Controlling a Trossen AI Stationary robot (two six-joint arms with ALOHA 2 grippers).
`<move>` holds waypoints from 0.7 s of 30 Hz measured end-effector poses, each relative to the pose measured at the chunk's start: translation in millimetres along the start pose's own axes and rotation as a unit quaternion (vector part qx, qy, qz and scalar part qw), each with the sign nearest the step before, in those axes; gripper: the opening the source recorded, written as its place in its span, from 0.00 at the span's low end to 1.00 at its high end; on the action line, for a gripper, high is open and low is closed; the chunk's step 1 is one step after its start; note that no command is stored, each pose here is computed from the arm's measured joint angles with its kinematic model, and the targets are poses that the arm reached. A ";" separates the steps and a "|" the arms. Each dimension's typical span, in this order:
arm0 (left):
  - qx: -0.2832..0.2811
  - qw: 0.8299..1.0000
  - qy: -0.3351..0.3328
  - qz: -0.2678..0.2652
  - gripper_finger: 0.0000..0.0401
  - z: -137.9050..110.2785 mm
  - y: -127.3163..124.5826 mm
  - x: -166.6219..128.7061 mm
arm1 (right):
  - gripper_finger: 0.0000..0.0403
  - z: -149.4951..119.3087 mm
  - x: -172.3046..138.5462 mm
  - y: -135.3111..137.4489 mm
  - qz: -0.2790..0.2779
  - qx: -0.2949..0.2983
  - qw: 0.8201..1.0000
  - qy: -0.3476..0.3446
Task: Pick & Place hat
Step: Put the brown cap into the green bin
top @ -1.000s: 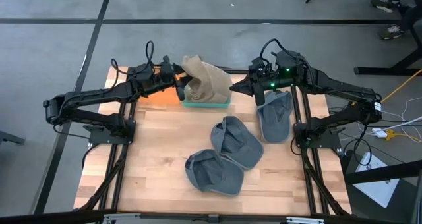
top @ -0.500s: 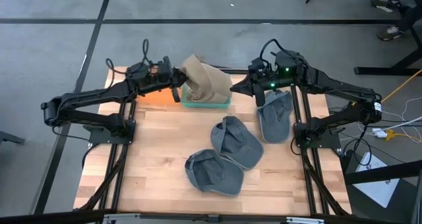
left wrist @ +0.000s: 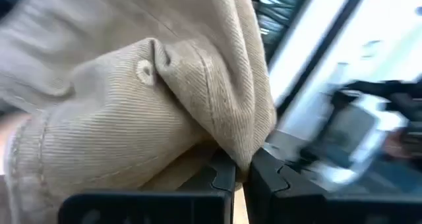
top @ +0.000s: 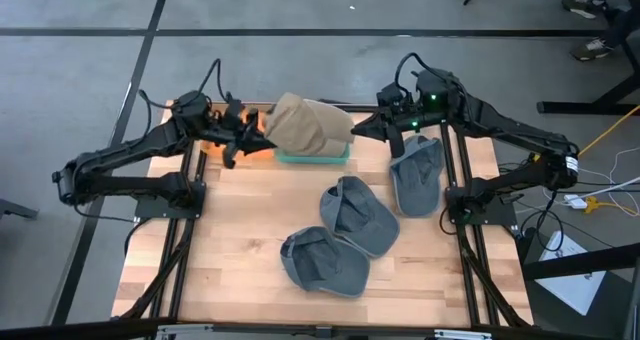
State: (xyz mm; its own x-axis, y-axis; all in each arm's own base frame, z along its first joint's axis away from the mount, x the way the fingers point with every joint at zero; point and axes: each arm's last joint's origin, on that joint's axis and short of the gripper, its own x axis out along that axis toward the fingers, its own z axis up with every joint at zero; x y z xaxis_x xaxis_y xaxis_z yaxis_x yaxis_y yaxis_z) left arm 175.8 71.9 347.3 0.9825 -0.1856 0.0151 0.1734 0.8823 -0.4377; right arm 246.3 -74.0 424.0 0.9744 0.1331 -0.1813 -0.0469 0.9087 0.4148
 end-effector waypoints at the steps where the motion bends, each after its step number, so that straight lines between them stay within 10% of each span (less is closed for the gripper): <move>1: -0.017 1.000 0.009 -0.017 0.02 -0.2 -0.4 -0.6 | 0.03 -0.1 0.5 -1.0 0.006 -0.003 1.000 0.003; 12: -0.101 0.979 0.095 -0.149 0.02 -2.6 -5.3 -5.2 | 0.03 -6.7 15.7 -9.5 0.083 0.013 0.995 0.053; 21: -0.142 0.969 0.116 -0.166 0.02 -3.2 -6.7 -5.8 | 0.18 -1.9 9.6 -18.6 0.004 0.013 1.000 0.020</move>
State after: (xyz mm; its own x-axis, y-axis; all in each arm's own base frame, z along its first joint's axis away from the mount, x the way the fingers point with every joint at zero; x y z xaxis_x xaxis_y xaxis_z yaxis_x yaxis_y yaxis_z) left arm 168.8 65.7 347.3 0.8286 -0.5598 0.0094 0.4189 0.6086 -0.6739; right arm 256.1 -88.8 412.9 0.9646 0.1557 -0.2130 -0.0479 0.8972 0.4391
